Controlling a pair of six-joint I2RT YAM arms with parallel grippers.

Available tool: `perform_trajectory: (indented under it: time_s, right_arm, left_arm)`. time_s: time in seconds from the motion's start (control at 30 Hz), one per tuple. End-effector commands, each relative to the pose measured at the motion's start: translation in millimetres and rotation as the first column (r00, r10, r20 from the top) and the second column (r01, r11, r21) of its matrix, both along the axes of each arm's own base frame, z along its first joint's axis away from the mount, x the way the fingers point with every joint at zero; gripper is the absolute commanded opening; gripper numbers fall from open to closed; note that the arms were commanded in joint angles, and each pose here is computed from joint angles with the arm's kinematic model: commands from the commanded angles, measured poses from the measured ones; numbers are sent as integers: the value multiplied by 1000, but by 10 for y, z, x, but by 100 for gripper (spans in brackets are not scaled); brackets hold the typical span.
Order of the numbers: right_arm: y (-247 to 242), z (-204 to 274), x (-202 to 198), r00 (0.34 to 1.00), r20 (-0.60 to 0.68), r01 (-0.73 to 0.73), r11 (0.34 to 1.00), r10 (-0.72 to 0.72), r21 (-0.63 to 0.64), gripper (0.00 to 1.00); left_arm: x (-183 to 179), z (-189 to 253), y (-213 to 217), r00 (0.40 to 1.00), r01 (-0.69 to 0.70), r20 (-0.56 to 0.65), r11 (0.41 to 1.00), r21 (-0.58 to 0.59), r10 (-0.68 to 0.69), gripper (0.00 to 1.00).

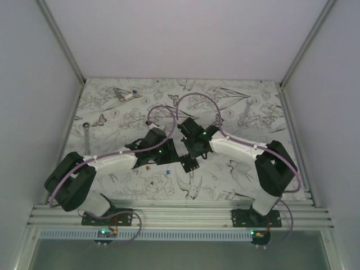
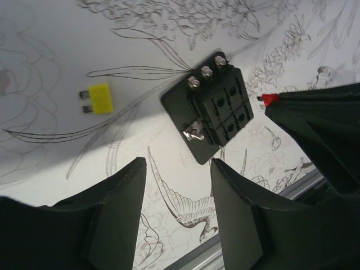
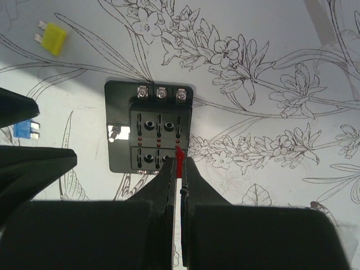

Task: Snap on the fuse box
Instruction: Install the fuse at the fuse box base.

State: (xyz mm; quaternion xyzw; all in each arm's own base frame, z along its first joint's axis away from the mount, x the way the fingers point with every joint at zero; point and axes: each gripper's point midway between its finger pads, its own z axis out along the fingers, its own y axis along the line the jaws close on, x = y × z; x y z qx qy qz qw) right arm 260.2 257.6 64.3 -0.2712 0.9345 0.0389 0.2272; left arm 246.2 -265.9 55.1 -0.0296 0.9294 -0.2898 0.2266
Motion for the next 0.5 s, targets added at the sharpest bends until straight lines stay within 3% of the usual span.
perform_trajectory:
  time_s: [0.0, 0.47]
  right_arm:
    - [85, 72, 73, 999, 32, -4, 1000, 5, -30, 0]
    - [125, -71, 139, 1000, 25, 19, 998, -17, -66, 0]
  left_arm:
    - [8, -84, 94, 992, -105, -79, 993, -51, 101, 53]
    - [33, -94, 112, 991, -113, -85, 991, -71, 107, 57]
